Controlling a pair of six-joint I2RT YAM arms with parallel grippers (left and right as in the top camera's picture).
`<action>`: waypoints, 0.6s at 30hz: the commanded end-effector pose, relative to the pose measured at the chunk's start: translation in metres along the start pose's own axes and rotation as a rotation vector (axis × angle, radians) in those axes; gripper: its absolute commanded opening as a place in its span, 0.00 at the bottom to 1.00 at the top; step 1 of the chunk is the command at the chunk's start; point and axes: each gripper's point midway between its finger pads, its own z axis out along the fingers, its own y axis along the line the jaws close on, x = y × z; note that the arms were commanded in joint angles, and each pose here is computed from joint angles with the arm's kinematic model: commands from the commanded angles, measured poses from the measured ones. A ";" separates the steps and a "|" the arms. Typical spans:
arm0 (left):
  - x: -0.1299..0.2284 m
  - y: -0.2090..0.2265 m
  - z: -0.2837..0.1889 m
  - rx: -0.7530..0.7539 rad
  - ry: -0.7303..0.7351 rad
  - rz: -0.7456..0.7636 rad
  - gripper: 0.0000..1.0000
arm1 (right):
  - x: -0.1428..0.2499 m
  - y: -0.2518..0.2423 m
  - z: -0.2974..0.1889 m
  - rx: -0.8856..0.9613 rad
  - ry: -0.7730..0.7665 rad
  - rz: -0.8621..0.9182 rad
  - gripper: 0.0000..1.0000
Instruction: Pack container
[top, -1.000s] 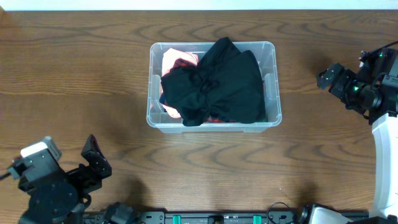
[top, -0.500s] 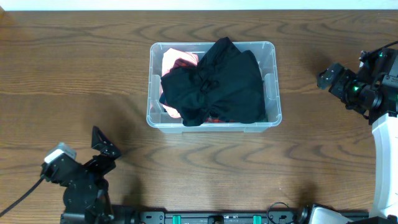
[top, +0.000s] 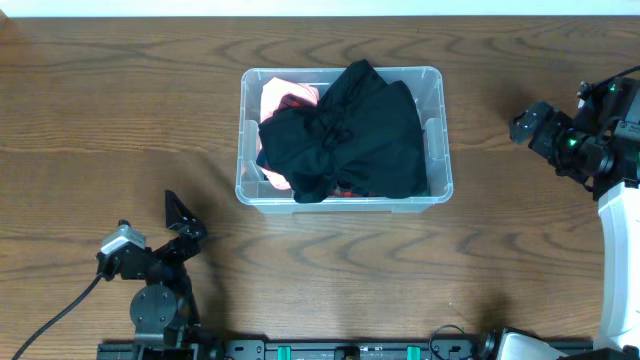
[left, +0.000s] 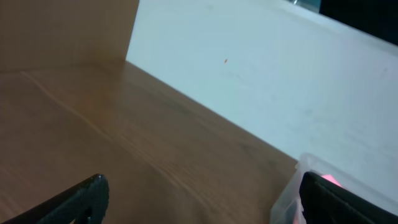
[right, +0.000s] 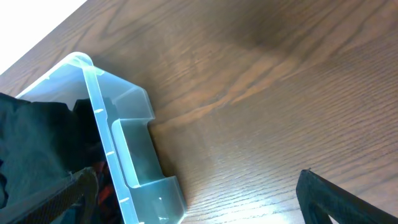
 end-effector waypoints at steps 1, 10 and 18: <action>0.004 0.002 0.002 0.006 -0.023 0.002 0.98 | -0.002 -0.003 -0.001 0.006 -0.006 -0.011 0.99; 0.028 0.014 0.008 -0.023 0.006 0.008 0.98 | -0.002 -0.003 -0.001 0.007 -0.005 -0.011 0.99; 0.038 0.030 0.010 -0.080 0.021 -0.102 0.98 | -0.002 -0.003 -0.001 0.006 -0.006 -0.011 0.99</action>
